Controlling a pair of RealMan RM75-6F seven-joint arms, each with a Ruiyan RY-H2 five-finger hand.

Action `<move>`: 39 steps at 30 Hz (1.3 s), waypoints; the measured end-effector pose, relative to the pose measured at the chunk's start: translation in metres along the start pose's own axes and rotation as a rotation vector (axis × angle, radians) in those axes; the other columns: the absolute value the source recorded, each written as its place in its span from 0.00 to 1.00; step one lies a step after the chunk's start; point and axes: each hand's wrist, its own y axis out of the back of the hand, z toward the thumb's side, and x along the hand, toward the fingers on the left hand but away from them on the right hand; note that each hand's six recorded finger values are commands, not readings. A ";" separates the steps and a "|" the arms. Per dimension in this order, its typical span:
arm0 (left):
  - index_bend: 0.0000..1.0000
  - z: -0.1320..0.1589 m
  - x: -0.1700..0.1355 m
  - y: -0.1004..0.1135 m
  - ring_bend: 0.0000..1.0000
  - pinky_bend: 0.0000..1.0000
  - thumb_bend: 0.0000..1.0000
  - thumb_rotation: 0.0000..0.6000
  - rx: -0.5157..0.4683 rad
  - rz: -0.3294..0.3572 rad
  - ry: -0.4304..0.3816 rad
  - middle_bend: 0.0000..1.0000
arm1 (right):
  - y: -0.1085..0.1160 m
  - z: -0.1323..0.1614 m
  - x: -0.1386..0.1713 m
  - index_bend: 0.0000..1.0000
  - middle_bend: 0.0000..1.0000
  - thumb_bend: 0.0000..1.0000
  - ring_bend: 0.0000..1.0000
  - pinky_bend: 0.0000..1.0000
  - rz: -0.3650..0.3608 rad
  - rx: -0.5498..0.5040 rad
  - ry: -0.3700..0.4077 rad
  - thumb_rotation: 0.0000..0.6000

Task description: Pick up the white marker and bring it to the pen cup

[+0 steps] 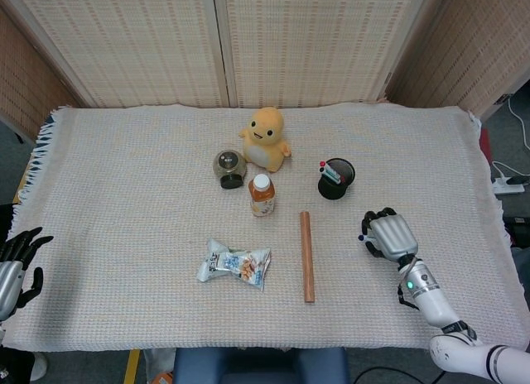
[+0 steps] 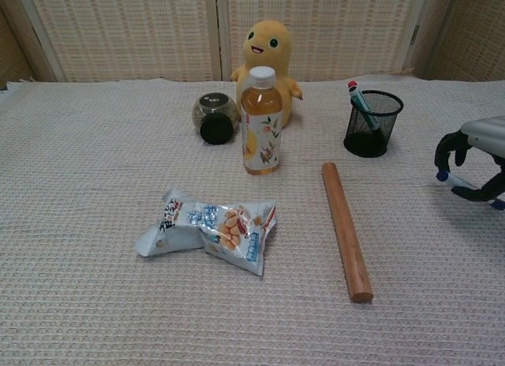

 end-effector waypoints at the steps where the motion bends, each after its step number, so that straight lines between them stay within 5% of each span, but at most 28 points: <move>1: 0.18 0.000 0.000 0.000 0.00 0.07 0.63 1.00 0.000 0.001 -0.001 0.04 | 0.011 0.003 0.000 0.63 0.31 0.31 0.35 0.25 -0.032 -0.023 0.011 1.00; 13: 0.18 0.000 -0.001 0.002 0.00 0.07 0.63 1.00 -0.003 0.005 -0.003 0.04 | 0.090 0.030 -0.015 0.64 0.31 0.33 0.37 0.29 -0.252 -0.281 0.145 1.00; 22: 0.18 0.000 -0.001 0.001 0.00 0.07 0.64 1.00 -0.002 0.005 -0.001 0.04 | 0.154 0.027 -0.042 0.65 0.31 0.33 0.38 0.29 -0.383 -0.329 0.149 1.00; 30: 0.18 -0.001 0.000 0.000 0.00 0.07 0.63 1.00 0.002 -0.002 0.002 0.04 | 0.160 0.010 -0.064 0.66 0.31 0.33 0.38 0.30 -0.343 -0.298 0.086 1.00; 39: 0.18 -0.003 0.001 -0.001 0.00 0.07 0.64 1.00 0.002 -0.005 0.011 0.04 | 0.143 0.004 -0.098 0.66 0.31 0.33 0.39 0.31 -0.276 -0.257 0.045 1.00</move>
